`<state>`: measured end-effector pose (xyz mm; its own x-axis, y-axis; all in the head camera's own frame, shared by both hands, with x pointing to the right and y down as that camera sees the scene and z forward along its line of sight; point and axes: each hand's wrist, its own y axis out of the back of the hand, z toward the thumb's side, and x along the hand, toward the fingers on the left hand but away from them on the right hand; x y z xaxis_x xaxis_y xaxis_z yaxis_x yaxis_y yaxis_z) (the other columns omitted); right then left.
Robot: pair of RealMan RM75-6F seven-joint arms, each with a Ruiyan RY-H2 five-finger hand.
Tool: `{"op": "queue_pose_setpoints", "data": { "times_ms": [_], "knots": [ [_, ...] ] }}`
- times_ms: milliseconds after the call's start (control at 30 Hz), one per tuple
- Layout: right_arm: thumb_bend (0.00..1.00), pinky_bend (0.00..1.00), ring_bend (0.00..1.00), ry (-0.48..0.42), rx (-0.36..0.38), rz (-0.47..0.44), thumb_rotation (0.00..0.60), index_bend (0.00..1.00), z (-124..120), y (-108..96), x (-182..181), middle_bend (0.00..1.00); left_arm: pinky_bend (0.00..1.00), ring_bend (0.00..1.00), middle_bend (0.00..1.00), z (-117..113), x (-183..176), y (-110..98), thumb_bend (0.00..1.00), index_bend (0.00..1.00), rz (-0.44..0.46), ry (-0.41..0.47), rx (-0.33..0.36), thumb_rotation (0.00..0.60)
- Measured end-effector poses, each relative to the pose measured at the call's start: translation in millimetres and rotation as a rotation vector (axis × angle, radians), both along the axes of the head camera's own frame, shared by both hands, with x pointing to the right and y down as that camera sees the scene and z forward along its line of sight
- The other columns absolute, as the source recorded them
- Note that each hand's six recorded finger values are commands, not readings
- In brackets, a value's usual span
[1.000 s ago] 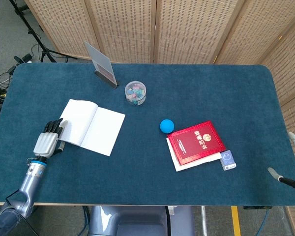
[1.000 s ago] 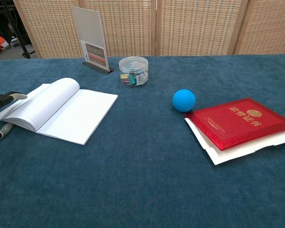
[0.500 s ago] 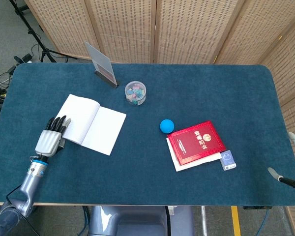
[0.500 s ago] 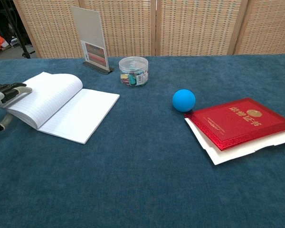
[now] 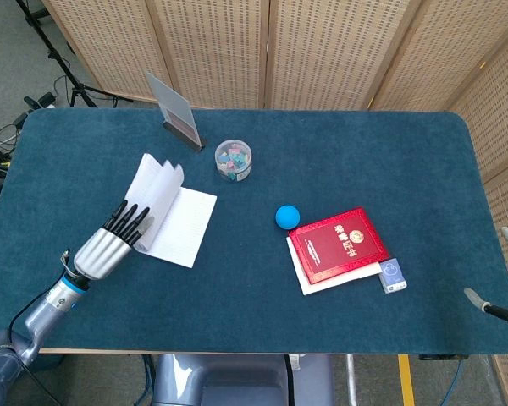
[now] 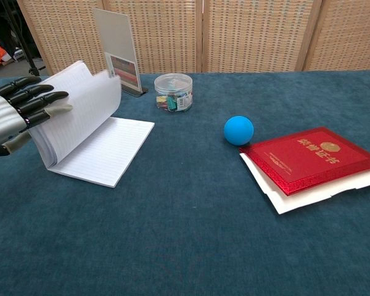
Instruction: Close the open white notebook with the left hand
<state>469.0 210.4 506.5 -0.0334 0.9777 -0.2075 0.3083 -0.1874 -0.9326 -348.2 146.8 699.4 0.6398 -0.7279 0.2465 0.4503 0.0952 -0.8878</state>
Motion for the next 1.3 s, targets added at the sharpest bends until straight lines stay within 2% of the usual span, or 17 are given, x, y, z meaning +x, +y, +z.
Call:
{"op": "queue_pose_setpoints", "data": {
  "times_ms": [100, 233, 333, 400, 567, 800, 1000, 1100, 1200, 1233, 1300],
  "knots": [
    [0.00, 0.00, 0.00, -0.002, 0.001, -0.003, 0.600, 0.00, -0.4, 0.2, -0.7, 0.00, 0.00, 0.00, 0.00, -0.4, 14.3, 4.3, 0.60, 0.00, 0.119, -0.060, 0.058, 0.600],
    [0.00, 0.00, 0.00, -0.003, 0.001, -0.004, 0.600, 0.00, -0.9, 0.6, -0.5, 0.00, 0.00, 0.00, 0.00, 2.5, 37.0, 14.3, 0.60, 0.00, 0.323, -0.139, 0.126, 0.600],
    [0.00, 0.00, 0.00, -0.005, 0.003, -0.004, 0.600, 0.00, -0.9, 0.4, -0.5, 0.00, 0.00, 0.00, 0.00, 0.8, 52.2, 22.7, 0.59, 0.00, 0.432, -0.126, 0.140, 0.600],
    [0.00, 0.00, 0.00, -0.006, 0.002, -0.005, 0.600, 0.00, -0.5, 0.3, -0.4, 0.00, 0.00, 0.00, 0.00, -2.6, 56.2, 23.9, 0.53, 0.00, 0.425, -0.092, 0.135, 0.600],
    [0.00, 0.00, 0.00, -0.003, 0.001, -0.007, 0.600, 0.00, -0.1, 0.7, -0.8, 0.00, 0.00, 0.00, 0.00, -19.5, 63.0, 21.0, 0.26, 0.00, 0.302, 0.085, 0.081, 0.600],
    [0.00, 0.00, 0.00, -0.001, 0.006, -0.008, 0.600, 0.00, -1.1, 1.8, -1.7, 0.00, 0.00, 0.00, 0.00, -48.1, 52.4, 18.8, 0.01, 0.00, 0.044, 0.335, -0.017, 0.600],
    [0.00, 0.00, 0.00, 0.017, 0.003, -0.028, 0.600, 0.00, 0.1, 3.5, -5.5, 0.00, 0.00, 0.00, 0.00, -75.3, 24.7, 25.6, 0.00, 0.00, -0.212, 0.484, -0.140, 0.600],
    [0.00, 0.00, 0.00, 0.045, 0.004, -0.045, 0.600, 0.00, 1.0, 4.9, -8.1, 0.00, 0.00, 0.00, 0.00, -94.2, -4.8, 33.5, 0.00, 0.00, -0.390, 0.535, -0.202, 0.600],
    [0.00, 0.00, 0.00, 0.066, 0.006, -0.046, 0.600, 0.00, 1.9, 5.6, -8.2, 0.00, 0.00, 0.00, 0.00, -111.3, -44.5, 43.1, 0.00, 0.00, -0.591, 0.520, -0.254, 0.600],
    [0.00, 0.00, 0.00, 0.066, 0.006, -0.045, 0.600, 0.00, 2.0, 5.6, -8.1, 0.00, 0.00, 0.00, 0.00, -116.9, -61.8, 47.4, 0.00, 0.00, -0.670, 0.494, -0.271, 0.600],
    [0.00, 0.00, 0.00, 0.071, 0.004, -0.043, 0.600, 0.00, 2.4, 5.8, -7.6, 0.00, 0.00, 0.00, 0.00, -122.4, -84.7, 54.3, 0.00, 0.00, -0.772, 0.444, -0.298, 0.600]
  ]
}}
